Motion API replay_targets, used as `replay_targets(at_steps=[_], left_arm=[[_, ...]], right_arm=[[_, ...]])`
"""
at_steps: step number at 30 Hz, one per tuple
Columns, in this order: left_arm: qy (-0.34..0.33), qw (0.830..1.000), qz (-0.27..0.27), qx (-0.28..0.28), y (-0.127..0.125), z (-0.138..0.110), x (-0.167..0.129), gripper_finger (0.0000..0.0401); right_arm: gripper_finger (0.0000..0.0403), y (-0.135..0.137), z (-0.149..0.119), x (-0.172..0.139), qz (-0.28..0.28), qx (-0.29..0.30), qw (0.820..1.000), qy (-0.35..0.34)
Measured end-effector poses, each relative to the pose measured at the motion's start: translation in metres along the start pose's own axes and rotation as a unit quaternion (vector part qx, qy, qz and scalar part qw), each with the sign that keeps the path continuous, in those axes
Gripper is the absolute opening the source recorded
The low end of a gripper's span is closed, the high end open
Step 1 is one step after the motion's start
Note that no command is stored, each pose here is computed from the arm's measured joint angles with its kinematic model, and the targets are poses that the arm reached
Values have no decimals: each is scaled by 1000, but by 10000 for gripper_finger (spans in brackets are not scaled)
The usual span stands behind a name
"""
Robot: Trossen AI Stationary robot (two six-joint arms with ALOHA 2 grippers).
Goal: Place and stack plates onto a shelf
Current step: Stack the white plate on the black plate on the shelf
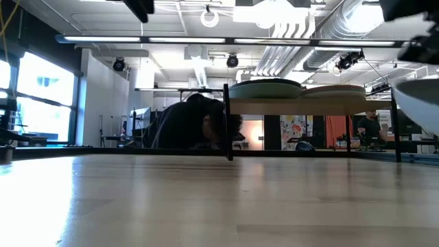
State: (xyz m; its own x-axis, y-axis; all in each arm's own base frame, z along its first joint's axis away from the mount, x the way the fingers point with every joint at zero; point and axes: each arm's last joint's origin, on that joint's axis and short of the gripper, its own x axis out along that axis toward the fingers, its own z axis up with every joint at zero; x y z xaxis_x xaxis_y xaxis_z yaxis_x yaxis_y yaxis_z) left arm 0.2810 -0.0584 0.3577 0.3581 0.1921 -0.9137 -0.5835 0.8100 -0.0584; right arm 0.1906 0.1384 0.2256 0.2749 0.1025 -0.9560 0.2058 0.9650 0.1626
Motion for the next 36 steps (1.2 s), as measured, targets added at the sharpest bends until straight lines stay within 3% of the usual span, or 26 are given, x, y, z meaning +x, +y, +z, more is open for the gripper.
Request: replay_targets(at_steps=[8, 22, 28, 36], left_arm=[[-71, 997, -25, 16, -8, 11, -1, 117], [-164, 978, -55, 115, -19, 27, -5, 117], [-192, 977, -76, 53, -16, 40, -5, 117], [-204, 971, -93, -79, -4, 56, -2, 117]], right_arm=[[0, -8, 28, -34, -48, 27, 998, -41], [0, -33, 71, -82, -122, 98, 977, -146], [0, -49, 86, -107, -153, 139, 960, -187], [0, -66, 98, -130, -162, 171, 950, -205]])
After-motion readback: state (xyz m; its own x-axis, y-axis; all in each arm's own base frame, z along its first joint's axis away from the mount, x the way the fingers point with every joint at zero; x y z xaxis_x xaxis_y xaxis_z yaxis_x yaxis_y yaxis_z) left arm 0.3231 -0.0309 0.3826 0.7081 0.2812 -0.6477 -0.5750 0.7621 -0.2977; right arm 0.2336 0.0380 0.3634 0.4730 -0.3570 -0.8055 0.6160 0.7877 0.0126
